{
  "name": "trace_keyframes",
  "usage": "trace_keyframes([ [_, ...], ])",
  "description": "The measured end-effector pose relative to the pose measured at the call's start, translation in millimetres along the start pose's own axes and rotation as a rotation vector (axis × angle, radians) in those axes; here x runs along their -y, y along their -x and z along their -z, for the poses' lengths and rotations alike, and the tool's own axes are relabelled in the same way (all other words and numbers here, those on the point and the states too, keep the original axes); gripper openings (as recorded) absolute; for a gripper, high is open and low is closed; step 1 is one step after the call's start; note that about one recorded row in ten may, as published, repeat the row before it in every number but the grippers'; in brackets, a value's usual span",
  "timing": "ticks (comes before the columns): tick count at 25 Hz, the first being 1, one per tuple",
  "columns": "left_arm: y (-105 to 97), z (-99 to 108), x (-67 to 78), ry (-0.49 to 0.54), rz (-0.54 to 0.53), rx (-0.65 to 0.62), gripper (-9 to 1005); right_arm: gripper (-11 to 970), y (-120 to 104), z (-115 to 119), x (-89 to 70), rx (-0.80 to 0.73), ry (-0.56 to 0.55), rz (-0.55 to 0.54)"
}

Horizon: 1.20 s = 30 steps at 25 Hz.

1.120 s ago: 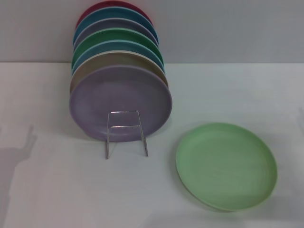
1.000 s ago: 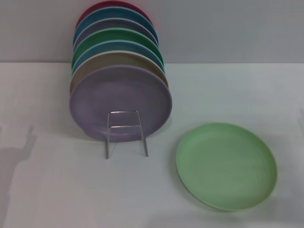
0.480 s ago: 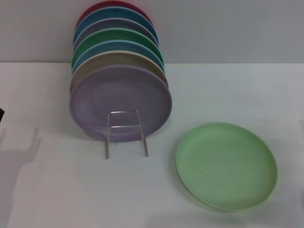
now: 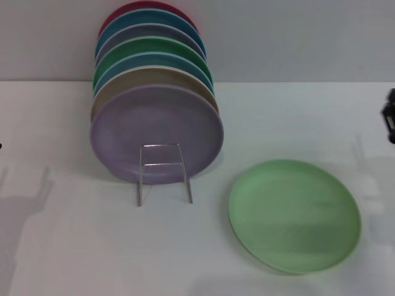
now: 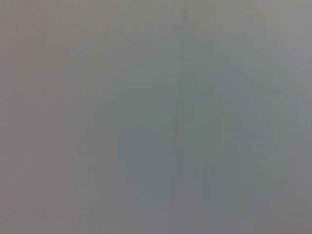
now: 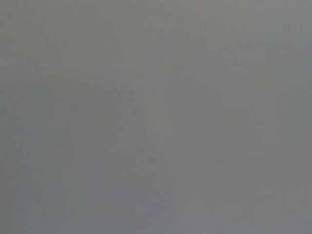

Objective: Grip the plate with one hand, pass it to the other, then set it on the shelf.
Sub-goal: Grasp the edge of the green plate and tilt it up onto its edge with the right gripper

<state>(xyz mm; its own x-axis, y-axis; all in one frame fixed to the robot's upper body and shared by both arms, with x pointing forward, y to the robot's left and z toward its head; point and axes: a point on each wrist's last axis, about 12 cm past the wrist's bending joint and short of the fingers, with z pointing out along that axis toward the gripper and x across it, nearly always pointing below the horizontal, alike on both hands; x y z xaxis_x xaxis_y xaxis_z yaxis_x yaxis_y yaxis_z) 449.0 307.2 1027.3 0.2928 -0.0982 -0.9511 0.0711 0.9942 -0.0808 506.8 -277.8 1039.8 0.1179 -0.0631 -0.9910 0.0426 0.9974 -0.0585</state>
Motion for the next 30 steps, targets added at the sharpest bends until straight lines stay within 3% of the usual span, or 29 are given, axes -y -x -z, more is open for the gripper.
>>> trace_keyframes([
  [2, 0.2, -0.1, 0.0, 0.000, -0.001, 0.002, 840, 691, 8.8, -14.4, -5.5, -0.100, 0.071, -0.076],
  [7, 0.5, -2.4, 1.0, -0.005, -0.001, 0.006, 839, 690, 26.6, -33.1, -4.9, -0.249, 0.148, -0.147],
  [11, 0.7, -4.2, 1.6, -0.008, 0.000, 0.010, 839, 692, 40.2, -41.2, -3.9, -0.353, 0.198, -0.148],
  [22, 0.9, -10.2, 4.7, -0.020, 0.004, 0.018, 839, 689, 97.4, -44.5, 19.6, -0.765, 0.315, -0.194],
  [30, 1.9, -12.4, 3.2, -0.010, 0.003, 0.027, 839, 688, 116.2, -56.1, 33.1, -0.965, 0.396, -0.249],
])
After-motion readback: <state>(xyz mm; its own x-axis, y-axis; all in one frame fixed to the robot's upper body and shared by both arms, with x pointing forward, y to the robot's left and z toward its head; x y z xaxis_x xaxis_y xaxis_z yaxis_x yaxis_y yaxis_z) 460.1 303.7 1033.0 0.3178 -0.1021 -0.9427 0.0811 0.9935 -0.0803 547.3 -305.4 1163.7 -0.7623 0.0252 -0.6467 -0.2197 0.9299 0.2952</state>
